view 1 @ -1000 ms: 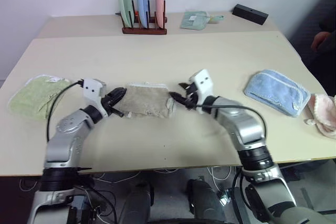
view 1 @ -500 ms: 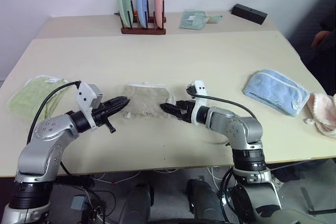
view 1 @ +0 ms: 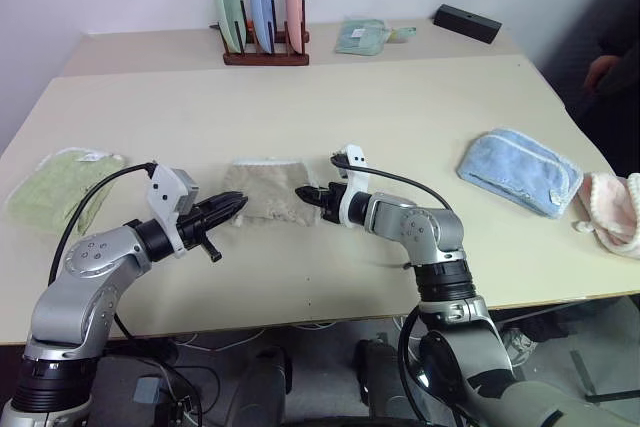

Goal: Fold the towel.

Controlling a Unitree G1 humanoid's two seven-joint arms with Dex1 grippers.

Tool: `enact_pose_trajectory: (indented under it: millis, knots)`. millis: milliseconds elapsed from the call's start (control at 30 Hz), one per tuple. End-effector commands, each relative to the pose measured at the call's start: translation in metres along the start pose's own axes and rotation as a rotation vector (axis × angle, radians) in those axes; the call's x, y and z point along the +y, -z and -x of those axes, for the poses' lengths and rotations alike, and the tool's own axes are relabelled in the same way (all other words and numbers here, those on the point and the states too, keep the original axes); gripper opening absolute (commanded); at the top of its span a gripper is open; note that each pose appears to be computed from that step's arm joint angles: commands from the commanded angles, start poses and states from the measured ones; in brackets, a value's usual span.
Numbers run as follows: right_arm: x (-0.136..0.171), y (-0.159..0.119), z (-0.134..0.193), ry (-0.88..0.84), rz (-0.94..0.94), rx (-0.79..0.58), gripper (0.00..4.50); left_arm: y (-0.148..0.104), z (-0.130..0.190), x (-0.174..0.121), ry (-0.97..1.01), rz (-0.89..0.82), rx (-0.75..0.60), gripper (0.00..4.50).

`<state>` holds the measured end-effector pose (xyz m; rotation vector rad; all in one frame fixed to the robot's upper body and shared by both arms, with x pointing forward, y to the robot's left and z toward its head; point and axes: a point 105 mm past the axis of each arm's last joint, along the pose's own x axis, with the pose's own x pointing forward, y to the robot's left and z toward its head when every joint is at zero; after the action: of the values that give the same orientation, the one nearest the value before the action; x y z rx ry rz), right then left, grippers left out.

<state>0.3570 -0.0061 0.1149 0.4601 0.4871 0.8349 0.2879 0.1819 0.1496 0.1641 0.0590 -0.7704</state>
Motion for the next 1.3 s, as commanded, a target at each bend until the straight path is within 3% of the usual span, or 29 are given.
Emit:
enact_pose_trajectory:
  millis: [33, 200, 300, 400, 533, 600, 900, 1000, 1200, 1233, 1300]
  knots:
    - [0.020, -0.039, 0.016, -0.070, 0.049, -0.168, 0.06, -0.011, 0.001, -0.001, -0.010, -0.039, -0.033, 0.38]
    - [-0.006, -0.097, 0.074, 0.098, 0.087, -0.405, 0.06, -0.015, -0.008, -0.002, 0.000, -0.033, -0.061, 0.38]
    - [-0.042, -0.139, 0.149, 0.317, 0.073, -0.605, 0.06, -0.017, -0.024, -0.010, 0.046, -0.016, -0.092, 0.38]
    - [-0.072, -0.153, 0.221, 0.502, 0.007, -0.730, 0.06, -0.018, -0.040, -0.018, 0.103, -0.005, -0.110, 0.38]
    - [-0.116, -0.133, 0.291, 0.711, -0.153, -0.786, 0.06, -0.020, -0.060, -0.028, 0.185, 0.003, -0.129, 0.38]
    - [-0.134, -0.117, 0.309, 0.792, -0.240, -0.774, 0.06, -0.021, -0.067, -0.031, 0.214, -0.002, -0.134, 0.38]
    - [-0.158, -0.067, 0.322, 0.960, -0.302, -0.676, 0.06, -0.019, -0.077, -0.039, 0.253, -0.007, -0.136, 0.38]
    - [-0.153, -0.069, 0.321, 0.953, -0.247, -0.684, 1.04, -0.016, -0.075, -0.041, 0.252, -0.001, -0.133, 0.38]
    - [-0.145, -0.080, 0.338, 1.052, -0.080, -0.711, 4.21, -0.015, -0.077, -0.044, 0.251, 0.013, -0.135, 0.38]
    - [-0.142, -0.083, 0.343, 1.075, -0.036, -0.715, 4.46, -0.015, -0.078, -0.044, 0.251, 0.015, -0.135, 0.38]
    - [-0.134, -0.091, 0.356, 1.133, 0.062, -0.728, 4.46, -0.014, -0.078, -0.041, 0.242, 0.010, -0.137, 0.38]
